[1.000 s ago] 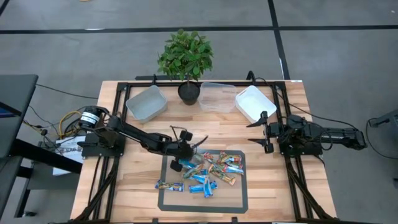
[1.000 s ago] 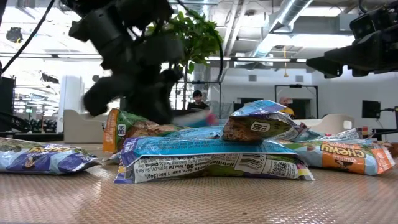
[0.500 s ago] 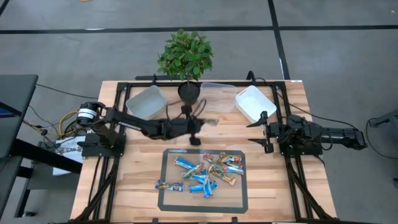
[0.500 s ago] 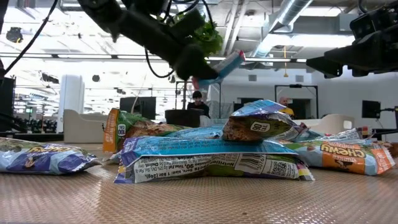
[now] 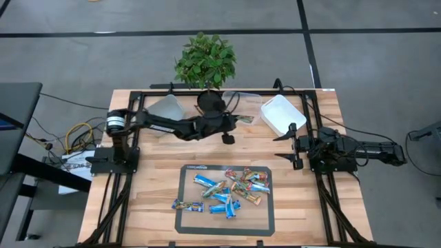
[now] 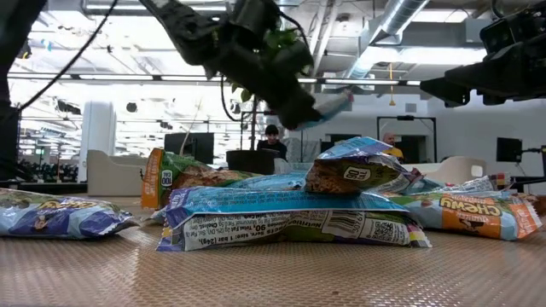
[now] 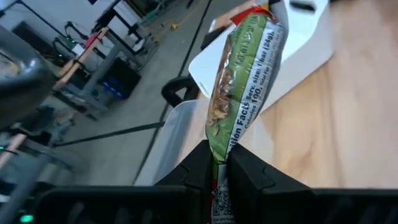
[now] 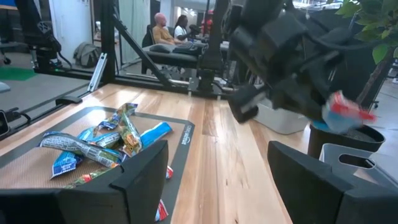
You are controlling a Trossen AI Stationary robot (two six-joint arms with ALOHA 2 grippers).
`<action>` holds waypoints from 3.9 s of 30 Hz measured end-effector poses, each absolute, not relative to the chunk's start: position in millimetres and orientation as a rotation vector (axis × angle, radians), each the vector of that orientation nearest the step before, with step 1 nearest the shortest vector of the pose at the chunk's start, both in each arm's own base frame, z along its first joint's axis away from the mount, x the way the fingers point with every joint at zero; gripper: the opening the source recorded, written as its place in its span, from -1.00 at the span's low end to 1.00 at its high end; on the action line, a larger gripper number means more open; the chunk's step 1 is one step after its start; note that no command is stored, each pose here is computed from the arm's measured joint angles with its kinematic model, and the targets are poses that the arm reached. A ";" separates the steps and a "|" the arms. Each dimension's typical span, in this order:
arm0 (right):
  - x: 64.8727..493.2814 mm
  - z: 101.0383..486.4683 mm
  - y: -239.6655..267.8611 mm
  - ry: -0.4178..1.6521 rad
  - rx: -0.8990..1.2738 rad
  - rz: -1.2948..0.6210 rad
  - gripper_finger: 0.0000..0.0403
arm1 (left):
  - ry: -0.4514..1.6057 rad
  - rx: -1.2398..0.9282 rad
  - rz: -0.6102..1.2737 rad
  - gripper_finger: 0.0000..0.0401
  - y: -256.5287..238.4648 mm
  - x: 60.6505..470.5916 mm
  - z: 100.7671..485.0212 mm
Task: Pick and place Granola Bars by type
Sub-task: Put the red granola bar into the transparent bin
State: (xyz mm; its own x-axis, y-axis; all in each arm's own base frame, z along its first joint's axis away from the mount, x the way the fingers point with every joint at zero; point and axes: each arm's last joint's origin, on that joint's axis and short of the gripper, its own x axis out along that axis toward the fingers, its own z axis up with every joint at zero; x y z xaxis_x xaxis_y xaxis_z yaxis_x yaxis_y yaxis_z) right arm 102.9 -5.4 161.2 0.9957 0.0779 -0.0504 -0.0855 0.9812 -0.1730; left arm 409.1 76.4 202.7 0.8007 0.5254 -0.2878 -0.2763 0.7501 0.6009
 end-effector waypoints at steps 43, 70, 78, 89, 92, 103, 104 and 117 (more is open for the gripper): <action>102.9 161.3 -5.4 0.043 -0.176 0.082 0.34 | 0.695 0.689 0.630 0.04 84.2 468.7 194.9; 102.9 161.3 -5.4 0.043 -0.176 0.082 0.34 | 0.860 0.606 -0.407 0.04 -106.6 416.1 199.6; 102.9 161.2 -5.4 0.044 -0.176 0.082 0.34 | 0.828 0.652 -0.373 0.04 -98.7 414.0 179.9; 102.9 161.4 -5.4 0.043 -0.176 0.082 0.34 | 0.796 0.669 -0.377 0.04 -78.2 412.0 161.1; 102.9 161.4 -5.4 0.043 -0.176 0.082 0.34 | 0.792 0.684 -0.412 0.04 -78.5 410.1 157.6; 103.0 161.1 -5.5 0.046 -0.176 0.082 0.34 | 0.794 0.760 -0.339 0.04 -73.4 433.2 128.4; 103.0 161.3 -5.4 0.044 -0.176 0.082 0.34 | 0.798 0.760 -0.339 0.04 -72.9 433.5 128.6; 103.2 160.8 -5.4 0.048 -0.175 0.083 0.34 | 0.806 0.738 -0.396 -0.53 -73.9 434.5 127.3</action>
State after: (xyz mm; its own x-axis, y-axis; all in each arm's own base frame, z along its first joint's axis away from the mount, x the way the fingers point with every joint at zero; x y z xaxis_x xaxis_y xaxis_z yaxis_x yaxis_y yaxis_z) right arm 103.2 -5.4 160.8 0.9954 0.0783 -0.0553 -0.0867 0.9812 -0.1722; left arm 434.5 -73.9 127.3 0.6403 -0.0468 -0.7667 0.5778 0.6870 0.4406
